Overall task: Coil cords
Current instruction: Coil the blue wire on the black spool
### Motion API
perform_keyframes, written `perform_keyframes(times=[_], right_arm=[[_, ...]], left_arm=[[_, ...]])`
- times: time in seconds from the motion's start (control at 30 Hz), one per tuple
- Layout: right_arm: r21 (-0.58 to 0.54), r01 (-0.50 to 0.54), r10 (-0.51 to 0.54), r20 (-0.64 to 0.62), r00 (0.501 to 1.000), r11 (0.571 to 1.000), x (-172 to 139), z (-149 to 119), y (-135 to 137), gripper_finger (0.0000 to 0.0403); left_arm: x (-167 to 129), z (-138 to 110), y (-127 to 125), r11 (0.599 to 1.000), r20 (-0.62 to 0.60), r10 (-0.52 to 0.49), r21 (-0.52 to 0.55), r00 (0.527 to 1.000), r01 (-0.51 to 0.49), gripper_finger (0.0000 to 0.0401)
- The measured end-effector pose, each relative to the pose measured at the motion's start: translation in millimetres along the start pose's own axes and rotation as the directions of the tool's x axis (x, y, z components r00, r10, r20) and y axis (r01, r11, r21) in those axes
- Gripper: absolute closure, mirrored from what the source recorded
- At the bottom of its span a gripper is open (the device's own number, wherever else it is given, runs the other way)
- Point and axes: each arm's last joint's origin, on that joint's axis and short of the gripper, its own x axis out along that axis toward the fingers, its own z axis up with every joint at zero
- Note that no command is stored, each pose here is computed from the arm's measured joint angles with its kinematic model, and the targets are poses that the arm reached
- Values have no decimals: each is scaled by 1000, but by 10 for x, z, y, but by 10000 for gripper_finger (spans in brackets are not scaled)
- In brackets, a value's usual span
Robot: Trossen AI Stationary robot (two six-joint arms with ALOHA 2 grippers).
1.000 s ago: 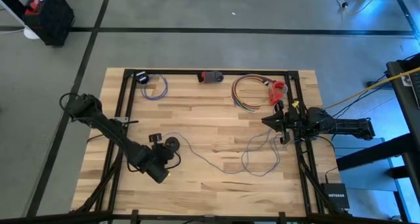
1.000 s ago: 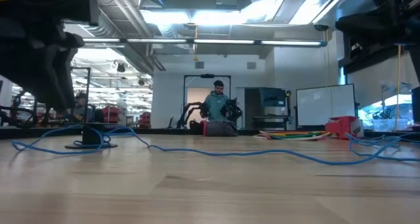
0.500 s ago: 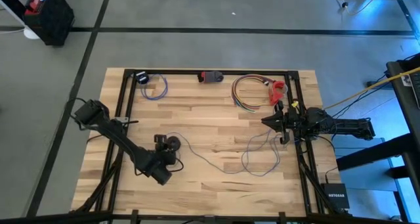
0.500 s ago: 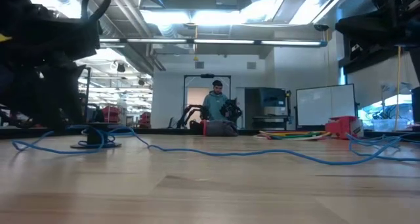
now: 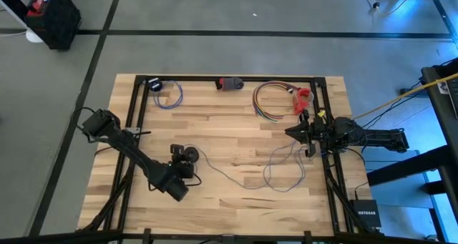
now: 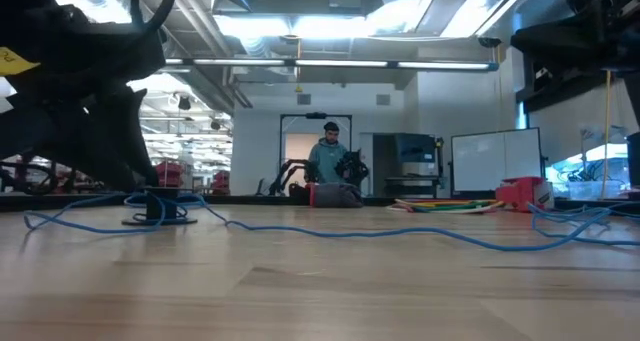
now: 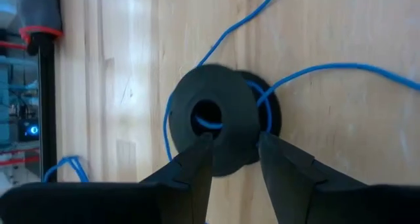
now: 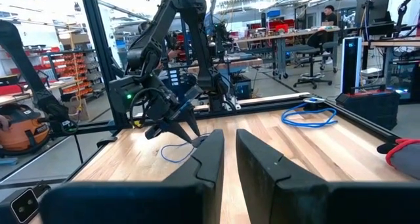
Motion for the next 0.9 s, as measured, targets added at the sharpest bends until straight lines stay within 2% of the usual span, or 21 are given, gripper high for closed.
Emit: perform_keyframes(times=[0.2, 0.37, 0.63, 0.73, 0.9], right_arm=[[0, 7, -7, -25, 1000, 1000, 0, -24, -4, 356], [0, 9, -9, -34, 999, 1000, -1, -32, -6, 356], [-3, 11, -11, -40, 999, 1000, -1, -38, -7, 356], [-3, 11, -11, -40, 999, 1000, -1, -38, -7, 356], [-4, 11, -11, -40, 999, 1000, -1, -38, -7, 356]], left_arm=[[19, 34, -16, 999, 19, -12, 48, 1000, 11, 284], [134, -15, -9, 997, -19, 9, 72, 1000, -8, 284], [215, -66, 30, 998, -38, 50, 44, 998, -48, 286], [215, -65, 30, 998, -37, 51, 48, 998, -50, 307], [221, -58, 55, 997, -26, 83, -4, 996, -83, 381]])
